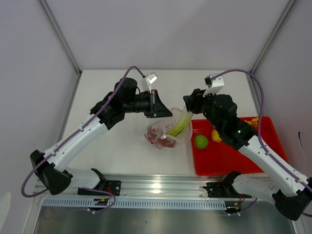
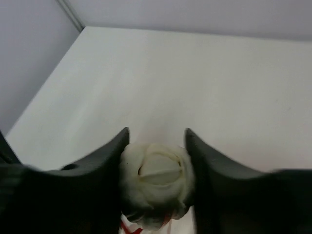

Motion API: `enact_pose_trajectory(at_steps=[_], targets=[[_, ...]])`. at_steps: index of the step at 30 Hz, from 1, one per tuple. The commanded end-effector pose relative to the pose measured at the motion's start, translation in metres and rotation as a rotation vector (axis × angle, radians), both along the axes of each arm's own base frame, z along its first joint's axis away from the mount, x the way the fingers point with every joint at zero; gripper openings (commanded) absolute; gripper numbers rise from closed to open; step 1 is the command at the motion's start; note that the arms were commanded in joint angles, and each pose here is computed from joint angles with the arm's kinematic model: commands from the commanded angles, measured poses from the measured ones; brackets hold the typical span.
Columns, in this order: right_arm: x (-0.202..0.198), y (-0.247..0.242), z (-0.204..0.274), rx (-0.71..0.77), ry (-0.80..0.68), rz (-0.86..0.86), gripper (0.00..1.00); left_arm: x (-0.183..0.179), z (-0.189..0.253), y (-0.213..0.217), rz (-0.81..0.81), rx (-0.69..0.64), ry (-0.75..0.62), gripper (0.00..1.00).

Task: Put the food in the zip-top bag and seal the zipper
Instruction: Place the fake vegetable in the zipper food storage bag.

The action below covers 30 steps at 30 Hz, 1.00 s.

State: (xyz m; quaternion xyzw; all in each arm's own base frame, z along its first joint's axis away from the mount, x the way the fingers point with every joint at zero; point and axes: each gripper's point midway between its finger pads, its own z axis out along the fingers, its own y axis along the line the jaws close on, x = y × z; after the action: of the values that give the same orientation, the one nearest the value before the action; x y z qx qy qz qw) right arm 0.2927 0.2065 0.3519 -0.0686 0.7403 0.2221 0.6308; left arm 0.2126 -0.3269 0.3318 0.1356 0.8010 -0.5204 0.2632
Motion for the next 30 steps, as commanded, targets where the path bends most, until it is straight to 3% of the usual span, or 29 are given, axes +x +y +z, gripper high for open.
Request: enact_pose_trajectory(at_steps=[1,2,3,9,15,19,30], targets=[[-0.008,0.014,0.000,0.015,0.053,0.084,0.37,-0.005,0.029,0.004,-0.022,-0.072,-0.089,0.00],[-0.010,0.015,0.000,0.024,0.059,0.090,0.22,-0.005,0.030,0.004,-0.021,-0.073,-0.089,0.01],[-0.010,0.015,0.001,0.032,0.060,0.088,0.00,-0.005,0.030,0.004,-0.020,-0.073,-0.088,0.01],[-0.025,0.015,0.031,0.066,0.012,0.133,0.00,0.001,0.027,0.006,0.058,-0.101,-0.001,0.00],[-0.063,0.023,0.095,0.040,-0.272,0.269,0.00,-0.001,0.066,-0.004,0.048,-0.217,0.078,0.01],[-0.068,0.018,0.125,0.044,-0.367,0.267,0.00,0.005,0.073,0.000,0.107,-0.227,0.112,0.01],[-0.056,0.015,0.133,-0.071,-0.435,0.219,0.00,0.014,0.060,-0.005,0.134,-0.213,0.173,0.01]])
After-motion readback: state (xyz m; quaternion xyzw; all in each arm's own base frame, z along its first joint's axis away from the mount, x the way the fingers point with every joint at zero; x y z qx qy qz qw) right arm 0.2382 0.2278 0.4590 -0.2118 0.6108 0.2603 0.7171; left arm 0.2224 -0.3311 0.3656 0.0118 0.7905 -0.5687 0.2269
